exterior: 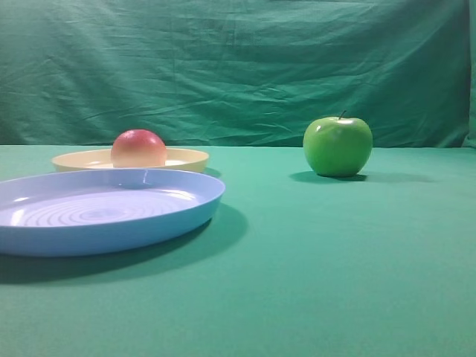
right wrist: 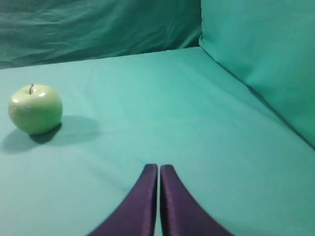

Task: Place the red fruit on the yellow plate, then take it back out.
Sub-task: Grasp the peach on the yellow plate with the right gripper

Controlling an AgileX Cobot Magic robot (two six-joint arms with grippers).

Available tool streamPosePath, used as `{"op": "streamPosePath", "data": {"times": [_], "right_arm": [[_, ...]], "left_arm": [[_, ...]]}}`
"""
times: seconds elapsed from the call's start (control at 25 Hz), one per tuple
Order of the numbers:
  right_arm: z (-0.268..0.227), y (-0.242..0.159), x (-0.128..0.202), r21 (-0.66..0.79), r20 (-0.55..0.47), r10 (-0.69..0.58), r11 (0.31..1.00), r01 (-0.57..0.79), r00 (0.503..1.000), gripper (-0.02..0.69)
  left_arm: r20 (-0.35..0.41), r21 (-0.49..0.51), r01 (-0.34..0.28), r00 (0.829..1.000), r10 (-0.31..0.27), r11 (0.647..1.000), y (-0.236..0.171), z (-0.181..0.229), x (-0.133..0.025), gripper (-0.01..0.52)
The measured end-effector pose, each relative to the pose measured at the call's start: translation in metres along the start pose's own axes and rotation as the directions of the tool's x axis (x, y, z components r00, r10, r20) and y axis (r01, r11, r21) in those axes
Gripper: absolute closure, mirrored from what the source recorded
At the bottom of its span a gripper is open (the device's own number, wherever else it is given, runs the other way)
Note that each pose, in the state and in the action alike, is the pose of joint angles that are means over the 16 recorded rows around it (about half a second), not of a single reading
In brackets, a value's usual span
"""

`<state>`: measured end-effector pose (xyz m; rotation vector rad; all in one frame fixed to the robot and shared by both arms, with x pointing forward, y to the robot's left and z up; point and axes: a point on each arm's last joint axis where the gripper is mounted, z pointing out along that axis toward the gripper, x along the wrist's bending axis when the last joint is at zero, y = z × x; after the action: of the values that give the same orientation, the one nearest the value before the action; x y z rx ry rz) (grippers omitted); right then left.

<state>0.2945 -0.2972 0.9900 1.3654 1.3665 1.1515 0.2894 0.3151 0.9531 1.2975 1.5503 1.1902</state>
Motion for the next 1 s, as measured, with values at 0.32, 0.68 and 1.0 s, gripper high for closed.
{"op": "streamPosePath", "data": {"times": [0.32, 0.68, 1.0], "right_arm": [[0.000, 0.057, 0.010, 0.044, -0.106, -0.010, 0.999, 0.014, 0.994, 0.665], [0.024, 0.101, 0.038, 0.253, -0.298, -0.044, 0.960, 0.123, 0.954, 0.665], [0.055, 0.123, 0.078, 0.382, -0.463, -0.092, 0.877, 0.292, 0.881, 0.665]], "left_arm": [[0.000, 0.000, 0.000, 1.000, 0.000, 1.000, 0.000, 0.000, 0.000, 0.514], [0.000, 0.000, 0.000, 1.000, 0.000, 1.000, 0.000, 0.000, 0.000, 0.514], [0.000, 0.000, 0.000, 1.000, 0.000, 1.000, 0.000, 0.000, 0.000, 0.514]]}}
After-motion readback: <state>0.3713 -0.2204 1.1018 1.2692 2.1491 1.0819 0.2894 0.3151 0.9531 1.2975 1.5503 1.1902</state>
